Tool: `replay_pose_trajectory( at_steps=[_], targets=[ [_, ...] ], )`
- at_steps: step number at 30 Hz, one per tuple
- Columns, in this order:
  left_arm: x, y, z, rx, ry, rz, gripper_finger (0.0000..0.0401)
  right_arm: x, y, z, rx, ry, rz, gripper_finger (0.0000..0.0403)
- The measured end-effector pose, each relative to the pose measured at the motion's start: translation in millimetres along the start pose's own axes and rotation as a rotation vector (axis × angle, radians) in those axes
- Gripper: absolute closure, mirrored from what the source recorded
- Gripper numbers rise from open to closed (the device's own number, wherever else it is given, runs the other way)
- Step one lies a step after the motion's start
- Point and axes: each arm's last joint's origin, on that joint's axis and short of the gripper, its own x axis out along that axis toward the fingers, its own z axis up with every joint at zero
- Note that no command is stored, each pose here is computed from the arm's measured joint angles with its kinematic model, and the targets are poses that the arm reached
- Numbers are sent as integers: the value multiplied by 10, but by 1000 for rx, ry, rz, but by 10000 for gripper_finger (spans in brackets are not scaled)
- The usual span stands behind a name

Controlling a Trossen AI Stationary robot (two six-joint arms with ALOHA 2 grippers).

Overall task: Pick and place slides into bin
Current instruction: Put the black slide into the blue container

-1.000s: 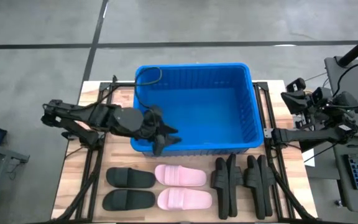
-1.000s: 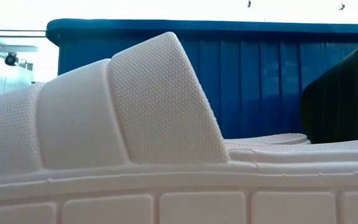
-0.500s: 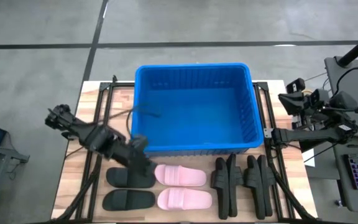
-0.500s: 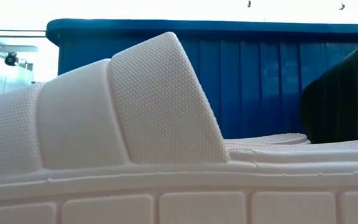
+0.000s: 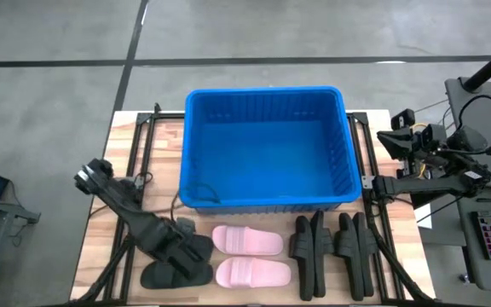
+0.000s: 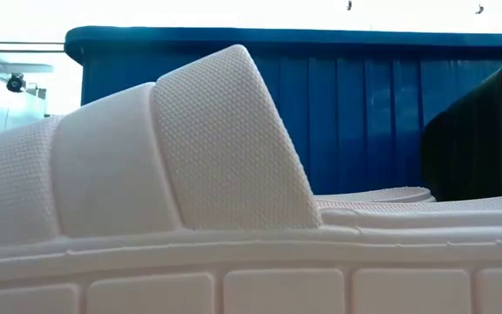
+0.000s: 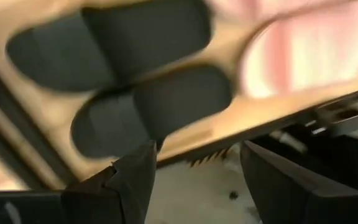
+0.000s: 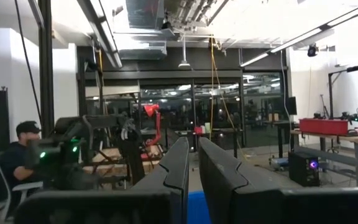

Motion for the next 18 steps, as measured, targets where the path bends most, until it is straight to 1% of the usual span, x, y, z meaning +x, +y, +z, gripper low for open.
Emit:
replay_pose_trajectory(
  at_steps=[2,5,8,12,15,18],
  targets=[
    [142,-53,-61,0,85,75,184,0,0,0,0,0,0,374],
    [374,-123,-159,-9,163,177,184,0,0,0,0,0,0,374],
    [573,-168,-240,-37,158,241,184,0,0,0,0,0,0,374],
    [784,-204,-293,-129,123,305,184,0,0,0,1,0,0,374],
    [892,-228,-308,-186,102,334,184,0,0,0,0,0,0,374],
    [968,-236,-307,-207,95,367,184,0,0,0,0,0,0,374]
  ],
)
